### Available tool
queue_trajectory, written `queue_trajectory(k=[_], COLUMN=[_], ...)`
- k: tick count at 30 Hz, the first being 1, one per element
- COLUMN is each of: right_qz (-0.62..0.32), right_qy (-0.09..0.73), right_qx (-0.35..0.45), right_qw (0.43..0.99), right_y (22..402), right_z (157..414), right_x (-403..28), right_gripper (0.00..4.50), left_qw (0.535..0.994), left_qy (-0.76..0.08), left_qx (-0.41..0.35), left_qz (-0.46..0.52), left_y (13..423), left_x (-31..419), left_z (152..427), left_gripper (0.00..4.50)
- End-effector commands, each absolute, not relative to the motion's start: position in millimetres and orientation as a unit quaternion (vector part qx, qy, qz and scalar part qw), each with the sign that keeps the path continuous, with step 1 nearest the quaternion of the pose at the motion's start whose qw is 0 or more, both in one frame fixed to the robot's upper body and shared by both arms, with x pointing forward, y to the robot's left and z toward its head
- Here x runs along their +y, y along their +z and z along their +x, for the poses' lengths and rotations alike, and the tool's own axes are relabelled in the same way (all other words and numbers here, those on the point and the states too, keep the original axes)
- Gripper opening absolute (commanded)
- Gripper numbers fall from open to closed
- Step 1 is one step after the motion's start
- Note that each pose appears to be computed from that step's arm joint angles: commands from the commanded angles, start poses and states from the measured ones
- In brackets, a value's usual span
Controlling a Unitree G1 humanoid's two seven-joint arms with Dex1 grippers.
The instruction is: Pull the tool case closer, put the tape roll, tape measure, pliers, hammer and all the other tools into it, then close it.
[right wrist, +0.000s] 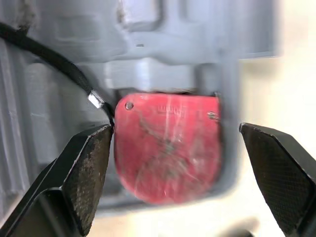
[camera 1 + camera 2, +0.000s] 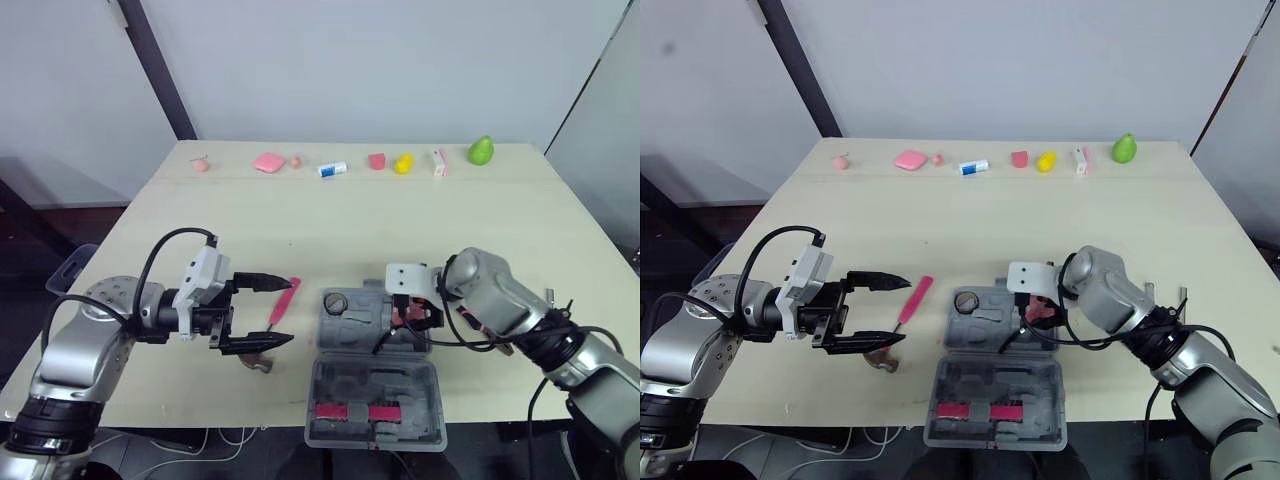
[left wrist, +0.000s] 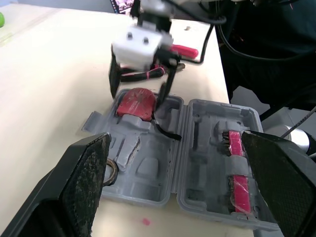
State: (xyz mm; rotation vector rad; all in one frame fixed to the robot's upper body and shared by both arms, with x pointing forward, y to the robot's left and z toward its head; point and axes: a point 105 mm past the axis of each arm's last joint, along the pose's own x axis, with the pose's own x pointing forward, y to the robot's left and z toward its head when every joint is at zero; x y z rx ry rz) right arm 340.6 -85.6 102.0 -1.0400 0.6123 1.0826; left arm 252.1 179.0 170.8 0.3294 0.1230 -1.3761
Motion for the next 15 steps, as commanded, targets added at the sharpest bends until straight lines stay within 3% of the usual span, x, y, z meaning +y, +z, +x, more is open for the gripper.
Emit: queue_trajectory(k=[1, 5, 8, 12, 15], right_qz=[-0.454, -0.4, -0.359, -0.298, -0.233], right_qy=[0.483, 0.492, 0.494, 0.502, 0.517], right_qx=[0.233, 0.189, 0.178, 0.161, 0.106], right_qw=[0.712, 0.749, 0.771, 0.795, 0.817], right_y=[132.1, 148.8, 147.1, 139.7, 137.8], right_z=[336.5, 331.4, 328.3, 323.1, 322.0], right_x=[-83.8, -89.9, -97.5, -102.2, -98.2], right_gripper=[4.35, 4.35, 3.56, 1.81, 1.81], left_qw=[0.753, 0.752, 0.751, 0.75, 0.749], left_qy=[-0.636, -0.637, -0.638, -0.639, -0.641], left_qx=[0.039, 0.036, 0.034, 0.034, 0.034], left_qz=[0.166, 0.166, 0.166, 0.166, 0.167], left_y=[180.8, 181.5, 182.0, 182.0, 181.9], left_x=[177.7, 176.5, 176.0, 177.0, 177.1], left_z=[249.7, 250.1, 251.6, 253.2, 254.7], left_gripper=[4.5, 4.5, 4.5, 4.5, 4.5])
